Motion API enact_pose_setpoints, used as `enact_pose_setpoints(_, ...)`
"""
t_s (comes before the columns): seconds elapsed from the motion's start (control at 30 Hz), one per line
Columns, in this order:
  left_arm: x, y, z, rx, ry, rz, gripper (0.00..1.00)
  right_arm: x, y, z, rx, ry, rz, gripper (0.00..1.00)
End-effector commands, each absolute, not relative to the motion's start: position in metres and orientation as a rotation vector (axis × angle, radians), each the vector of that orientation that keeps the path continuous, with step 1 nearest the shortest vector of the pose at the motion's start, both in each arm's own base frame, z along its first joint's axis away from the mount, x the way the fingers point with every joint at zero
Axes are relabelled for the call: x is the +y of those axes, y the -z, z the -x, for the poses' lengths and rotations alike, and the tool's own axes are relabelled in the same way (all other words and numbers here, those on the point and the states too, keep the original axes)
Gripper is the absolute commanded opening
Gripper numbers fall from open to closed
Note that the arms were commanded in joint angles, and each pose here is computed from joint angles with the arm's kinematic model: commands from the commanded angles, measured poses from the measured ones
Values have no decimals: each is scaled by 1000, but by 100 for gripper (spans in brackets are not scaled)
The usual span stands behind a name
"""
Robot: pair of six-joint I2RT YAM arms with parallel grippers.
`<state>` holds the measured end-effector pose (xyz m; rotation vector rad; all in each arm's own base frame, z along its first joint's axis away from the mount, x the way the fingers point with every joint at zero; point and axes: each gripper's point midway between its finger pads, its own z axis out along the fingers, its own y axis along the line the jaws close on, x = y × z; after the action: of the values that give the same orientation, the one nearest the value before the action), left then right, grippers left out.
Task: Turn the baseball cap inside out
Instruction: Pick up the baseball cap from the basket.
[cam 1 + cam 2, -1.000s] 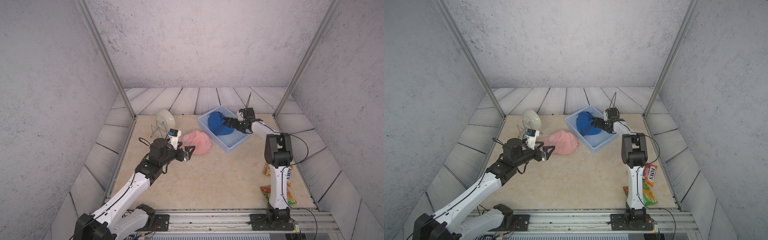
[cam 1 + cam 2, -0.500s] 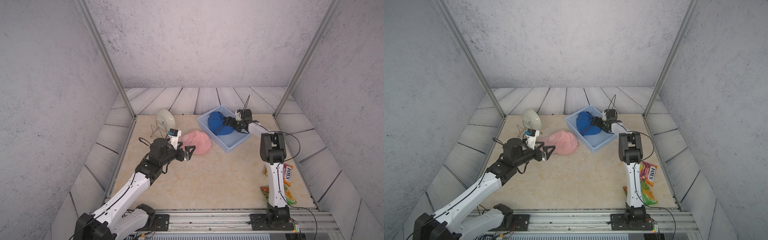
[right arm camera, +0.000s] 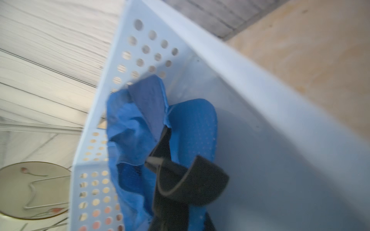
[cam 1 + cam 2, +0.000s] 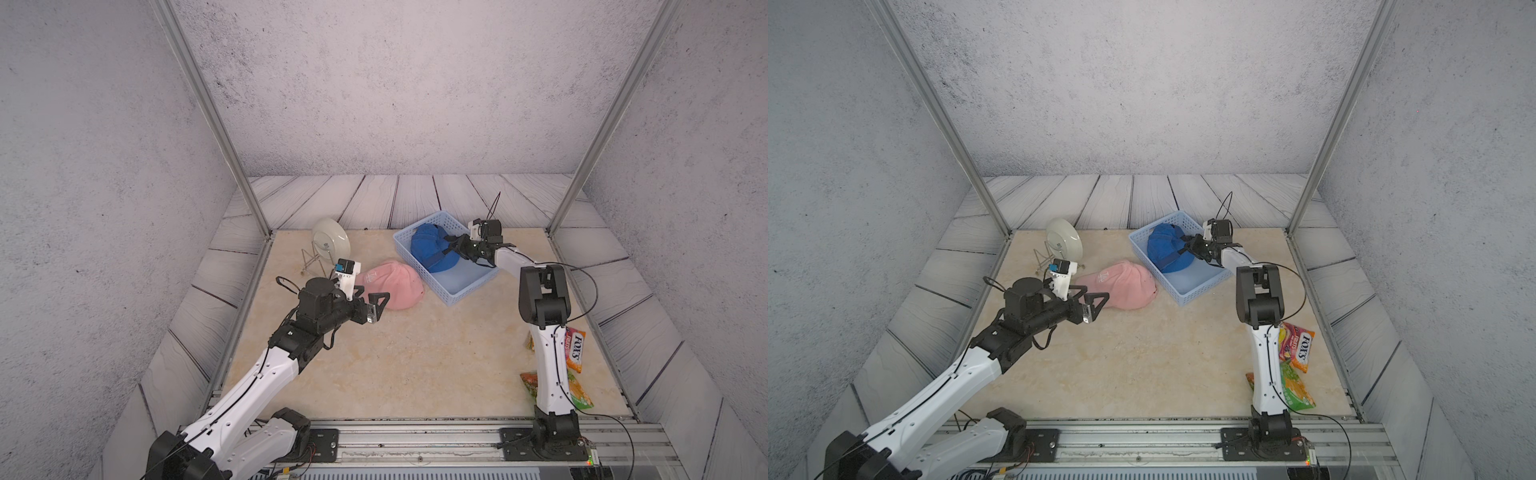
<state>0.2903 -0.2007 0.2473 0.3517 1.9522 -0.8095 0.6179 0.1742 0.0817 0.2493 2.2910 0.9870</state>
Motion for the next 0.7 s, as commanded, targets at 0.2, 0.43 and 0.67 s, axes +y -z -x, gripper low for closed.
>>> enact_pose_setpoints(0.2,-197,-300,-290,1821,769,-380,96,153,-228,-595,2044,-853,-200,5)
enact_pose_setpoints(0.43,-203,-350,-288,1709,769,-410,95,141,-318,-529,1880,-846,-143,3)
enact_pose_setpoints(0.67,-242,-359,-285,1682,716,-531,96,127,-340,-436,1812,-886,-219,3)
